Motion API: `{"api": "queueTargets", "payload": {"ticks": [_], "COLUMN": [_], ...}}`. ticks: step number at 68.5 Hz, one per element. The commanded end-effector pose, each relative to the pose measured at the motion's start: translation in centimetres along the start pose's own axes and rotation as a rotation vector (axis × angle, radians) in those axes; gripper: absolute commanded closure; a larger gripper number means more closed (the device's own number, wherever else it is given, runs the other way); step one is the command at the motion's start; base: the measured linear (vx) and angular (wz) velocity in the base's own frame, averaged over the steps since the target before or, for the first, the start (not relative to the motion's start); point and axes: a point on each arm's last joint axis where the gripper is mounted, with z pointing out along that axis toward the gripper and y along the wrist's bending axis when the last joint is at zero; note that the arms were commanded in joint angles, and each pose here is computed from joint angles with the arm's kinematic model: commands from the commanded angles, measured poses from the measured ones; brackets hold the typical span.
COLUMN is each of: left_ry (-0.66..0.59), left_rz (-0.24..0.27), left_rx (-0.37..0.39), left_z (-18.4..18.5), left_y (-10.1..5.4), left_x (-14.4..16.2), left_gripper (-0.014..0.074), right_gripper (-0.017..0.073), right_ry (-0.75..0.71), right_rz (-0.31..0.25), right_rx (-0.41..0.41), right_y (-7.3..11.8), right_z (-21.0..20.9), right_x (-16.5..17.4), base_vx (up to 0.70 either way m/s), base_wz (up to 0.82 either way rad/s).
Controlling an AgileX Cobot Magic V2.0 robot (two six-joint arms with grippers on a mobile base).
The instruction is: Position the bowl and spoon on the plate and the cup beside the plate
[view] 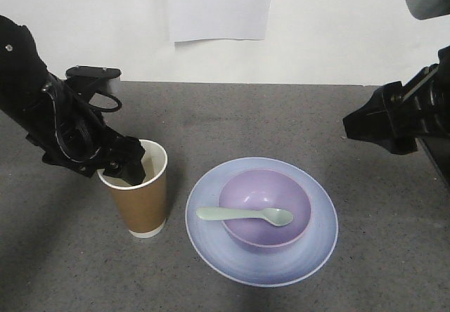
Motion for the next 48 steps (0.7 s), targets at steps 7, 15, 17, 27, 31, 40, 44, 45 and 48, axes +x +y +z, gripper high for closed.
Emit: {"api": "queueTargets", "payload": {"ticks": [7, 15, 17, 27, 31, 40, 44, 45, 48], "left_ry": [-0.142, -0.207, -0.230, -0.341, -0.386, -0.470, -0.499, -0.510, -0.525], "left_rz": [0.028, 0.041, 0.045, 0.046, 0.033, -0.008, -0.020, -0.024, -0.031], "left_rx": [-0.009, -0.010, -0.012, -0.061, -0.099, -0.181, -0.213, -0.220, -0.242], "left_z": [-3.5, -5.5, -6.2, -9.0, -10.1, -12.3, -13.1, -13.4, -13.9], "left_y": [-0.8, -1.2, -1.3, -1.3, -1.1, -0.7, -0.5, -0.5, -0.3], "left_x": [-0.5, -0.3, -0.2, 0.7, 1.1, 2.3, 2.7, 2.8, 3.1], "left_gripper": [-0.0051, -0.0045, -0.0043, -0.0020, -0.0010, 0.0010, 0.0015, 0.0016, 0.0019], "right_gripper": [0.0011, 0.0011, 0.0011, 0.0011, 0.0011, 0.0011, 0.0011, 0.0011, 0.0011], "right_ry": [-0.095, -0.095, -0.095, -0.090, -0.090, -0.087, -0.083, -0.083, -0.079], "right_rz": [-0.005, -0.005, -0.005, -0.002, 0.003, 0.017, 0.026, 0.029, 0.032], "right_rx": [0.007, 0.007, 0.007, 0.006, 0.007, 0.016, 0.038, 0.045, 0.064], "right_y": [0.0, 0.0, 0.0, 0.0, 0.0, -0.1, -0.3, -0.3, -0.5], "right_z": [-1.2, -1.2, -1.2, -1.1, -1.1, -1.1, -1.1, -1.2, -1.2], "right_x": [-0.8, -0.8, -0.8, -0.8, -0.8, -0.7, -0.7, -0.7, -0.7], "base_vx": [0.00, 0.00, 0.00, 0.00, 0.00, 0.00, 0.00, 0.00, 0.00], "base_wz": [0.00, 0.00, 0.00, 0.00, 0.00, 0.00, 0.00, 0.00, 0.00]}}
